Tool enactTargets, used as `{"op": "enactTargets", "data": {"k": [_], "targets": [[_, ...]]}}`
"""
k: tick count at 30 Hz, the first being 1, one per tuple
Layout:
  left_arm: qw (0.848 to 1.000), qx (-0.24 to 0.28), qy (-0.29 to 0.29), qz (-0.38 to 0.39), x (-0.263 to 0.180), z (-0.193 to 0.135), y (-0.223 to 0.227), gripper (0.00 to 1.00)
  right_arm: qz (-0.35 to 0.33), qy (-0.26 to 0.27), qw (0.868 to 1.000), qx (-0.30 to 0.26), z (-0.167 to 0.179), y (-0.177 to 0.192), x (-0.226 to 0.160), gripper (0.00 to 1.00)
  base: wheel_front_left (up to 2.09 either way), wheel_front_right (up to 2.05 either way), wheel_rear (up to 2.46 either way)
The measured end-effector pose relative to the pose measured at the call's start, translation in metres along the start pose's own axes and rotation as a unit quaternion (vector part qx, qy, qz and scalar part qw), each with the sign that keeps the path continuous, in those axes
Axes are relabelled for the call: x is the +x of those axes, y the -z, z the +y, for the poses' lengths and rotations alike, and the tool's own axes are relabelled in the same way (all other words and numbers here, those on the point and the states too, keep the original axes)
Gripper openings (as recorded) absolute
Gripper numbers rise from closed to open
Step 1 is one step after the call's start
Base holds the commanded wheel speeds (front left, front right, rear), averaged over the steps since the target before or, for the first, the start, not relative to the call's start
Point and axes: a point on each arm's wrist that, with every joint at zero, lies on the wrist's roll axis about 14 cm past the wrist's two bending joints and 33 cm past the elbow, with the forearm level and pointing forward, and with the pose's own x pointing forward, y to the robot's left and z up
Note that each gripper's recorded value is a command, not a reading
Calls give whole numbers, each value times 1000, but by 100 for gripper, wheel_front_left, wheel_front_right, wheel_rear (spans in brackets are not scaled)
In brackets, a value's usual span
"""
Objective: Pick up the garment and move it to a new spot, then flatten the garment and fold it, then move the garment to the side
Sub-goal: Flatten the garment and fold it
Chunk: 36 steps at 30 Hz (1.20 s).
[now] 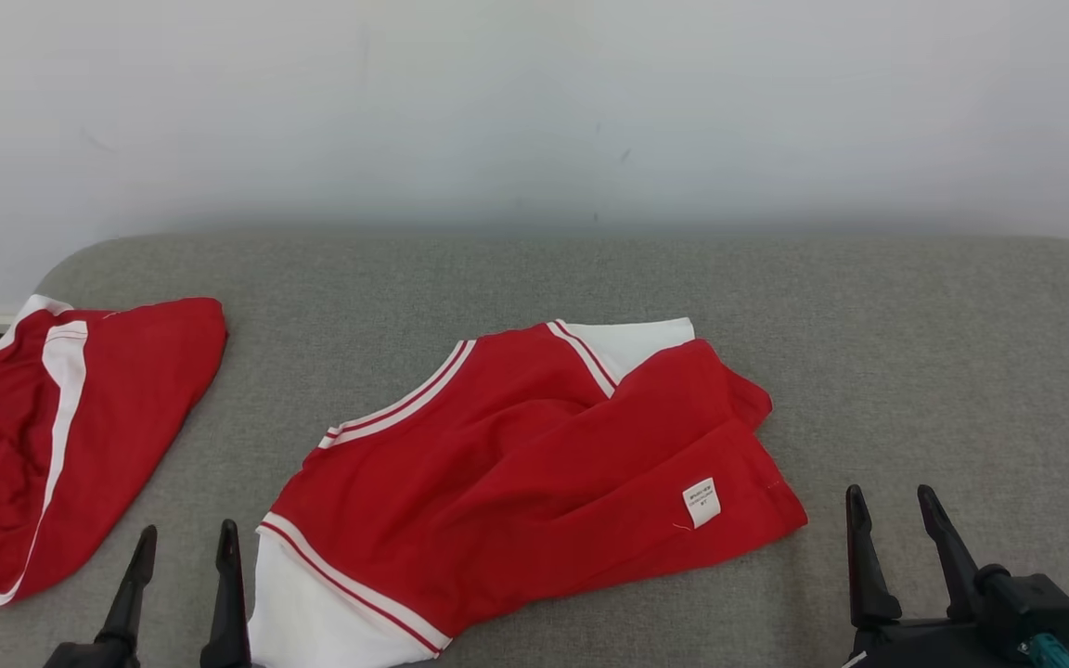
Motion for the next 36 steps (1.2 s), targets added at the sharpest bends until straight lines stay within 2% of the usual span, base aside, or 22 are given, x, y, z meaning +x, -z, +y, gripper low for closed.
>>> {"op": "enactTargets", "data": {"k": [2,22,30,36], "targets": [[1000,10,9,-5,-1,-3,-3,100,1,0,1000,-5,-1,0,-2,100,0,0,0],[1000,-3,17,-10,-7,-14,-1,100,18,-11,1000,-18,4,5,-9,100,0,0,0],[1000,-8,9,-3,-14,-11,4,100,46,-49,997,-46,13,11,12,100,0,0,0],[1000,-7,-3,3,-19,-4,8,100,88,-72,991,-68,18,29,29,100,0,0,0]]}}
